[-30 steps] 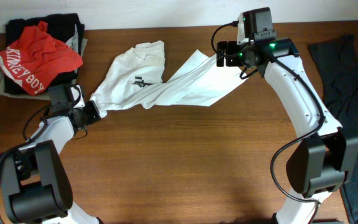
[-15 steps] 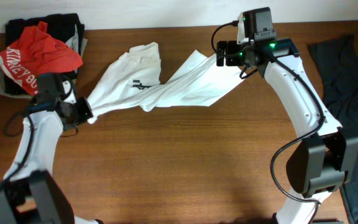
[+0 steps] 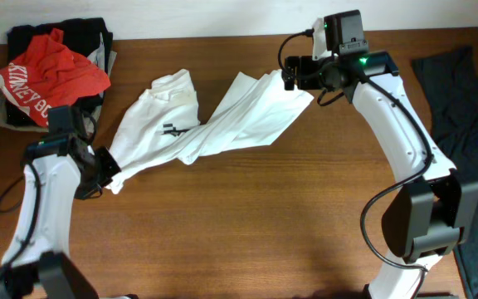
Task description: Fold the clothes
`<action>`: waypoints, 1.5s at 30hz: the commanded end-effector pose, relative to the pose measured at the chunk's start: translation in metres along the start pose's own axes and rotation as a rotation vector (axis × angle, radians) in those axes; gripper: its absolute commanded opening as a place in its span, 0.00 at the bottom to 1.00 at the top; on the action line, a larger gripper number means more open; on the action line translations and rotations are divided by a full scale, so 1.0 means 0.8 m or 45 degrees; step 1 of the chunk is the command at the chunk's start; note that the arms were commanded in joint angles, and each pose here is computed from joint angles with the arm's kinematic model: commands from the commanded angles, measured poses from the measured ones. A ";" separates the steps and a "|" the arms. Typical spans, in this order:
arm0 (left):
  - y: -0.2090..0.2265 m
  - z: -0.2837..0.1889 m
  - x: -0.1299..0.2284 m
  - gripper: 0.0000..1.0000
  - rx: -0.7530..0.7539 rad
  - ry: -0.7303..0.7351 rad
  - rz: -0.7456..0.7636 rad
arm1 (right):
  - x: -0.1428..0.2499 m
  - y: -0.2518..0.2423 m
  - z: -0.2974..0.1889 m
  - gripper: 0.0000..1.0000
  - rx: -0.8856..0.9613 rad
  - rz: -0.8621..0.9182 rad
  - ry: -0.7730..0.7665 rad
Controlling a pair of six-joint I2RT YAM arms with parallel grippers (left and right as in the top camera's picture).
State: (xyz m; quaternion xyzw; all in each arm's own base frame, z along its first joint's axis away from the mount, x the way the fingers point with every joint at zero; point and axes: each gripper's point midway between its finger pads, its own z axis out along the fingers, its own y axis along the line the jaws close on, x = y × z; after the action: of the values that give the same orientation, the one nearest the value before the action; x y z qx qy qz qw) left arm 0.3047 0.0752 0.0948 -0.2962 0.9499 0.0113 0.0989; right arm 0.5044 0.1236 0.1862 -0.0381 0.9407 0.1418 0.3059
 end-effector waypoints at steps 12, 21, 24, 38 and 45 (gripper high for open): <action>-0.018 -0.038 0.006 0.00 0.138 -0.048 -0.048 | -0.044 0.099 0.083 0.99 -0.088 -0.153 -0.295; -0.019 -0.036 0.003 0.00 0.144 -0.062 -0.048 | -0.022 0.042 0.164 0.95 0.150 -0.055 -0.292; -0.019 -0.030 0.004 0.01 0.145 -0.065 -0.048 | -0.008 0.027 0.189 0.93 0.164 -0.027 -0.263; -0.022 -0.019 0.001 0.01 0.164 -0.092 -0.076 | 0.026 -0.016 0.236 0.73 0.238 0.038 -0.194; -0.023 -0.019 -0.003 0.01 0.171 -0.109 -0.076 | 0.024 -0.015 0.238 0.55 0.234 0.045 -0.207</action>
State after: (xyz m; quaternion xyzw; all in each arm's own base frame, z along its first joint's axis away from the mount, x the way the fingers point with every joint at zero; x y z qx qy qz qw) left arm 0.3144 0.0636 0.1121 -0.3129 0.9357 -0.0357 0.1589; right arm 0.5977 0.1732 0.0335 0.0098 0.9210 0.0726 0.3827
